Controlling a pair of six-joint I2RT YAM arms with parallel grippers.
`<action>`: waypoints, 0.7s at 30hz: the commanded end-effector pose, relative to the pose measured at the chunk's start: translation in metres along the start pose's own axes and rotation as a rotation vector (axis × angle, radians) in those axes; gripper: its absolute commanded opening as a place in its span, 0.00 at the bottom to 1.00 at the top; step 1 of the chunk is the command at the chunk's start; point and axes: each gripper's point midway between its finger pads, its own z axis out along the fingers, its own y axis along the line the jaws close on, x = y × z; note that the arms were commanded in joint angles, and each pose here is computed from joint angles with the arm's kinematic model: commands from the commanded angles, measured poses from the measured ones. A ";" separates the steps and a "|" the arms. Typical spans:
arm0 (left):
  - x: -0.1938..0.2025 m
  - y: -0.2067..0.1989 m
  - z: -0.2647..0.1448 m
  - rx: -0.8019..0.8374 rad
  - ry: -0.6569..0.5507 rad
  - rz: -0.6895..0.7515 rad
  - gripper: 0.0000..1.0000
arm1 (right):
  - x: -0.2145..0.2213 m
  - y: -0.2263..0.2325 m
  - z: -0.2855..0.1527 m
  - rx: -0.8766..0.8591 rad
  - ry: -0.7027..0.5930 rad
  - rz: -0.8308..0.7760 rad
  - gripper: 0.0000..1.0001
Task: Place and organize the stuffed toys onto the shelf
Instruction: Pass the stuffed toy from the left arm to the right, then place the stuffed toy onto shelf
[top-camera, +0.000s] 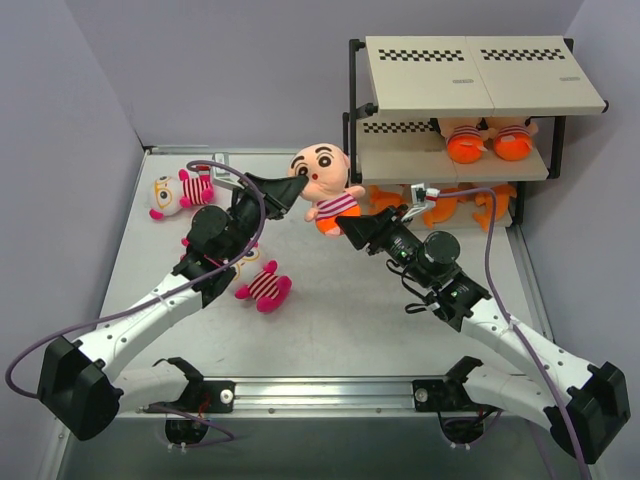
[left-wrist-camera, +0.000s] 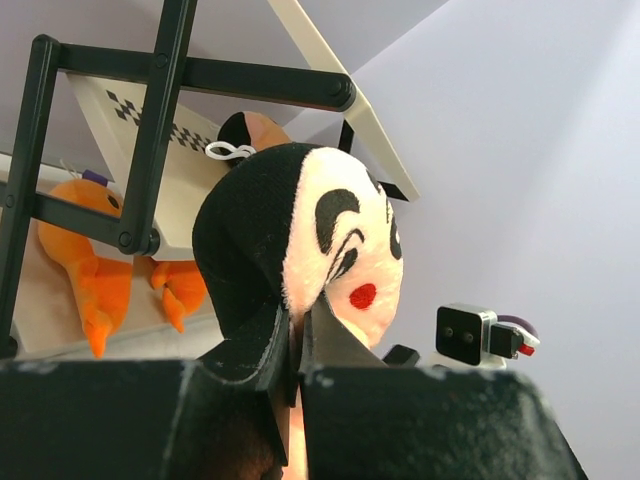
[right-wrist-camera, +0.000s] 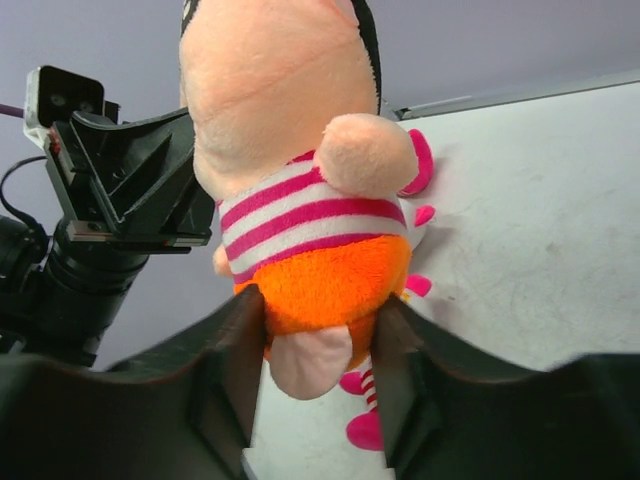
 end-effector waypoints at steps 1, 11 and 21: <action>-0.001 -0.019 0.003 0.068 -0.006 -0.025 0.06 | -0.017 0.008 0.000 -0.031 -0.073 0.001 0.30; 0.002 -0.008 0.007 0.029 0.018 0.070 0.48 | -0.022 -0.004 -0.012 0.025 -0.069 -0.023 0.00; -0.035 0.043 -0.011 -0.150 0.040 0.231 0.84 | -0.032 -0.037 -0.041 0.152 -0.058 -0.039 0.00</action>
